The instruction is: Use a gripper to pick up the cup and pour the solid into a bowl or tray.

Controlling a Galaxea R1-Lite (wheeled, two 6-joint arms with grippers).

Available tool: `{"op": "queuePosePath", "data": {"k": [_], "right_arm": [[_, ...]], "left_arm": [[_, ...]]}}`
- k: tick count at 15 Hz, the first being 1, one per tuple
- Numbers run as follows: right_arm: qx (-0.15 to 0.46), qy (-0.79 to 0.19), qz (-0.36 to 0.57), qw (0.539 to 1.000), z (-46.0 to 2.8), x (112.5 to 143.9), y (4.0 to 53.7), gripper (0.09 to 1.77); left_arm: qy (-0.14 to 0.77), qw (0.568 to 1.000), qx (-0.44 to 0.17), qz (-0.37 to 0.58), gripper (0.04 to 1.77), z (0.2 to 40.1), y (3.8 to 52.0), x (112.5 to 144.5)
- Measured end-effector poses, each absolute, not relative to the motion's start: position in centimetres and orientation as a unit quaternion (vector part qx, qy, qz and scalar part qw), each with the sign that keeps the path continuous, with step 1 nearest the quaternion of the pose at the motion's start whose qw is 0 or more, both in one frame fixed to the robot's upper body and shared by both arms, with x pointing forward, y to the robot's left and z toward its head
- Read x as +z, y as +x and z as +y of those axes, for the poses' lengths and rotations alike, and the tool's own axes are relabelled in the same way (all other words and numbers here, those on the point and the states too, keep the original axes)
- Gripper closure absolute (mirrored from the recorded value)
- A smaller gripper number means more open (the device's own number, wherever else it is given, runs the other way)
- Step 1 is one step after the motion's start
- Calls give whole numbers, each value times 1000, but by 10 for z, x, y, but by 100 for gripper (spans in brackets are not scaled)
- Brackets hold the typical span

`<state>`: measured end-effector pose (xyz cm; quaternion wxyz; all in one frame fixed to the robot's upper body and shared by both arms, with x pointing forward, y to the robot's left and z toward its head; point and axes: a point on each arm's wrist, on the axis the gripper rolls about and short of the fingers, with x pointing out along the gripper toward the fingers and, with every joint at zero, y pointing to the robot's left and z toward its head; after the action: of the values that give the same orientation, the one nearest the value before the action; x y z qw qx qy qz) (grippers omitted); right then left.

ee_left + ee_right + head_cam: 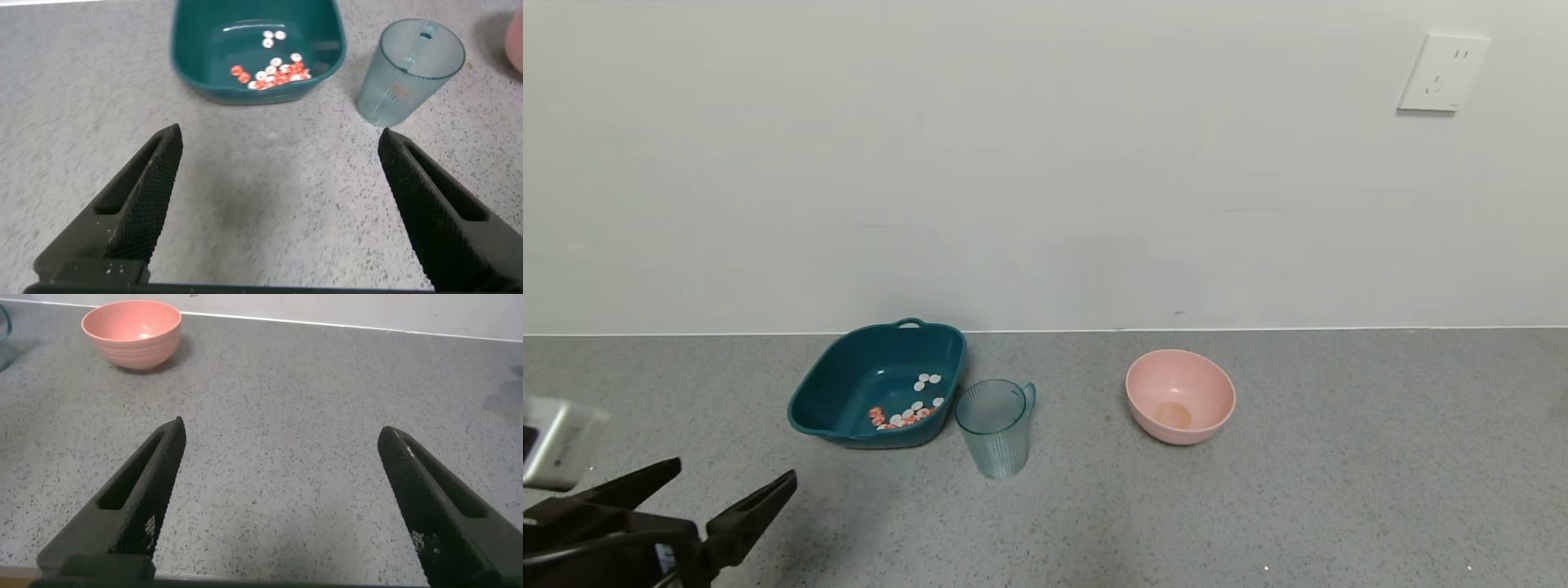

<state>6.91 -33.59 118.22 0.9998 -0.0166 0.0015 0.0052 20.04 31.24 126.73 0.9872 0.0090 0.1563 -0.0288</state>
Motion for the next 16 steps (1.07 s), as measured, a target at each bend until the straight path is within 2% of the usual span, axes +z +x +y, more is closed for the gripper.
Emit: {"op": "queuePosePath", "data": {"k": [6,12,16], "right_arm": [[5,-17,2,1000,-336,1182,69,15],[5,-16,2,1000,-336,1182,69,15],[5,-16,2,1000,-336,1182,69,15]], "left_arm": [[-20,997,44,64,9,335,131,1256],[-23,995,98,-8,9,337,87,1233],[-3,995,93,-39,9,337,72,1225]]}}
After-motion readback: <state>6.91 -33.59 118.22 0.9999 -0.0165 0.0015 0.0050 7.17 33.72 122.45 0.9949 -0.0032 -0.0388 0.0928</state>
